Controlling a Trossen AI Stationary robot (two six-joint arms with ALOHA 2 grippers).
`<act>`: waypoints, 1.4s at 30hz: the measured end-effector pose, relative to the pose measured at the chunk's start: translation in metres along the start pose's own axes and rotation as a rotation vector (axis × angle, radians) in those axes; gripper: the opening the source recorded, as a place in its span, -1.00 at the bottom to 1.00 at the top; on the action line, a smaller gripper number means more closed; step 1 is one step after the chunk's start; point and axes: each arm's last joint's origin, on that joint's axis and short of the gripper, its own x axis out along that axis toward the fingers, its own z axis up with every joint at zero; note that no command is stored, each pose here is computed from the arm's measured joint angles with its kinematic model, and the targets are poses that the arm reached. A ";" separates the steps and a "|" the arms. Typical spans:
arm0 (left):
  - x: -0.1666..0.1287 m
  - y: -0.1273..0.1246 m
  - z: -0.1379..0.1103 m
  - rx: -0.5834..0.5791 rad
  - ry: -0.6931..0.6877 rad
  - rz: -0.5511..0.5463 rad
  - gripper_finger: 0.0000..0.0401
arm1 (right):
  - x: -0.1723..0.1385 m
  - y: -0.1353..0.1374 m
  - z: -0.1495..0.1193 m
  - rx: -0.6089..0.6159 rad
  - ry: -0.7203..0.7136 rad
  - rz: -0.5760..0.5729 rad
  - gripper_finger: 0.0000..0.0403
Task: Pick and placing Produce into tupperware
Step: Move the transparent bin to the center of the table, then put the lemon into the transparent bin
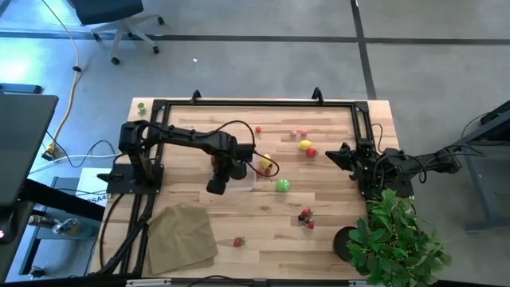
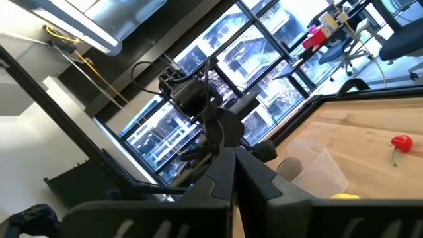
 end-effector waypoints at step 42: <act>-0.174 0.017 -0.064 -0.065 -0.659 0.395 -1.00 | 0.001 0.000 0.000 -0.029 0.000 -0.008 -1.00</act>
